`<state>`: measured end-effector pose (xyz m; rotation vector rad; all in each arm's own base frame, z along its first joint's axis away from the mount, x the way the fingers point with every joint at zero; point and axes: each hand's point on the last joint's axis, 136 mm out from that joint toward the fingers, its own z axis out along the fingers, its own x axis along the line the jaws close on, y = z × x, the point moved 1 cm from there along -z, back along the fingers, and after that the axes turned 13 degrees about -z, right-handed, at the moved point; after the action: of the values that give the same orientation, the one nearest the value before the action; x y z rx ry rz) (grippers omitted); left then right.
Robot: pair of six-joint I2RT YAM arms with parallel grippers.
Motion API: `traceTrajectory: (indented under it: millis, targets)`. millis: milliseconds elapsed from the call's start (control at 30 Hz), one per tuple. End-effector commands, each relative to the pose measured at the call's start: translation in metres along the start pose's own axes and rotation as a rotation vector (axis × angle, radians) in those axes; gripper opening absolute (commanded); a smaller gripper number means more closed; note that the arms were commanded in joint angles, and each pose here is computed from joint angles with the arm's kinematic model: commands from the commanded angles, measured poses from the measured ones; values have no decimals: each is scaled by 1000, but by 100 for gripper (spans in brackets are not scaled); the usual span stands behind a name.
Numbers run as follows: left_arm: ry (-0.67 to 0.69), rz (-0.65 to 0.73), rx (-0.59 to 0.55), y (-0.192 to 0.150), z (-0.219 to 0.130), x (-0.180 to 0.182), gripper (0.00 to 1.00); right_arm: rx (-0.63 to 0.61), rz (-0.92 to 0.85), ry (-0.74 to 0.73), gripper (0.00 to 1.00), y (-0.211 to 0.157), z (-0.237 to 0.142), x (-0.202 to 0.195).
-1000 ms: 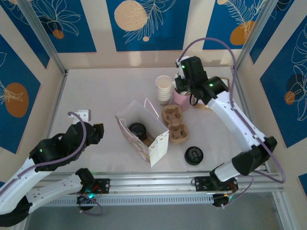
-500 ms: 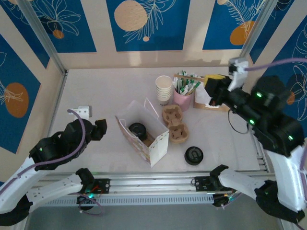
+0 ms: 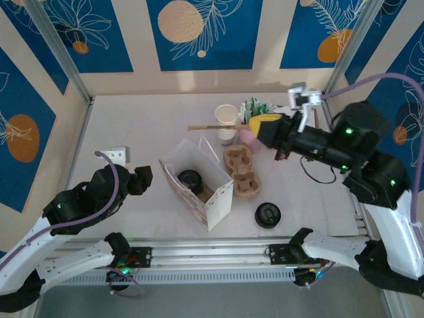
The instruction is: Pack the takeout coffee
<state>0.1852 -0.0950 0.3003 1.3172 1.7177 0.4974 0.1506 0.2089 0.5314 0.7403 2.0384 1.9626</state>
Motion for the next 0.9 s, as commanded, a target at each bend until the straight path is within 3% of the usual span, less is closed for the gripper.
traceTrajectory:
  millis: [0, 167, 467, 767, 867]
  targets:
    - [31, -12, -3, -1, -1, 9, 67, 76, -75, -37, 0, -11, 6, 4]
    - [50, -10, -17, 2, -4, 14, 67, 221, -178, -166, 0, -36, 21, -6]
    - [65, -3, -17, 0, -2, 16, 67, 515, -292, -163, 0, -97, 60, 6]
    - [75, 1, -13, -3, -1, 20, 67, 722, -344, -248, 0, -145, 88, -9]
    - [75, 2, -15, -3, -2, 21, 68, 772, -354, -235, 5, -155, 95, -8]
